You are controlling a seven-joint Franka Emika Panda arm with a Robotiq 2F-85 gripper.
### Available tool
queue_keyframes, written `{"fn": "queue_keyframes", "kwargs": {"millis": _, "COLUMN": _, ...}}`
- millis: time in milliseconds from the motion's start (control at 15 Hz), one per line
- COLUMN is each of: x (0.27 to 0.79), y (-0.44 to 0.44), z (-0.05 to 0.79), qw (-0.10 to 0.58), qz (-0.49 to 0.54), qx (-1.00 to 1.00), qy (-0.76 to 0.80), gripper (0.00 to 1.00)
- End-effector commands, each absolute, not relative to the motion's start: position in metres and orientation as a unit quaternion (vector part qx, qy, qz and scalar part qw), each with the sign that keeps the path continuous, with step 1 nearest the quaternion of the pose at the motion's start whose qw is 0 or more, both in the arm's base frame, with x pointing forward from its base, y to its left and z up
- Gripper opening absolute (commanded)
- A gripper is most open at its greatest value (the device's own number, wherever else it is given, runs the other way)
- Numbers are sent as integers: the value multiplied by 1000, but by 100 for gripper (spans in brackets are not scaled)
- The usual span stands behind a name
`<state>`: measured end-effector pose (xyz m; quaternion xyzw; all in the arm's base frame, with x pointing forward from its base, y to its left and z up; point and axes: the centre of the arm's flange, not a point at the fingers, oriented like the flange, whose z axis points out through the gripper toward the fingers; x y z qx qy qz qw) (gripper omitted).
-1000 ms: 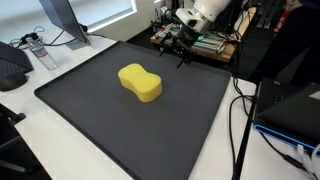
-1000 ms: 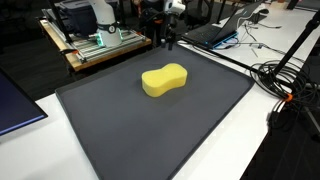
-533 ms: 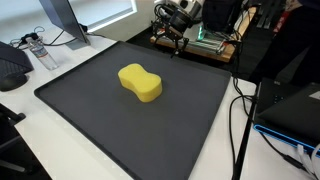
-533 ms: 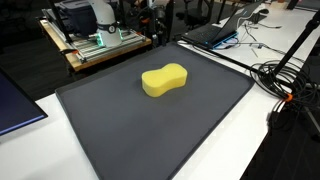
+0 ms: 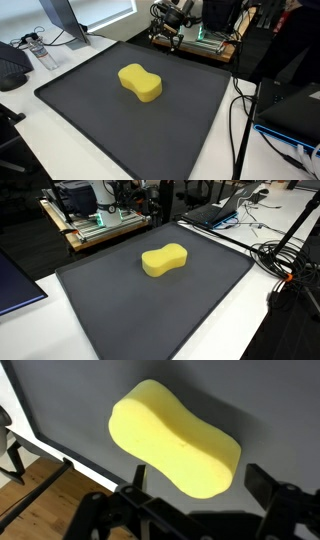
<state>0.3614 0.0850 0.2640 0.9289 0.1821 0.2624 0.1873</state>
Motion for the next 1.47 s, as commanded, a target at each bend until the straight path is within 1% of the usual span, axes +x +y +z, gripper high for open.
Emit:
{"fn": "queue_keyframes", "kwargs": {"millis": 0, "x": 361, "y": 85, "z": 264, "qw": 187, "qz": 262, "qx": 929, "qy": 182, "gripper": 100}}
{"fn": "queue_keyframes", "kwargs": {"millis": 267, "x": 365, "y": 64, "z": 266, "qw": 166, "qz": 269, "qx": 931, "qy": 182, "gripper": 100}}
{"fn": "queue_keyframes", "kwargs": {"millis": 533, "x": 367, "y": 32, "z": 275, "qw": 99, "qz": 290, "qx": 932, "qy": 191, "gripper": 100}}
{"fn": "queue_keyframes", "kwargs": {"millis": 867, "x": 378, "y": -17, "z": 289, "qw": 42, "qz": 302, "qx": 939, "qy": 161, "gripper": 100}}
{"fn": "queue_keyframes", "kwargs": {"millis": 1067, "x": 384, "y": -43, "z": 291, "qw": 13, "qz": 300, "qx": 945, "qy": 132, "gripper": 100}}
{"fn": "queue_keyframes", "kwargs": {"millis": 1400, "x": 393, "y": -80, "z": 272, "qw": -31, "qz": 264, "qx": 960, "qy": 87, "gripper": 100}}
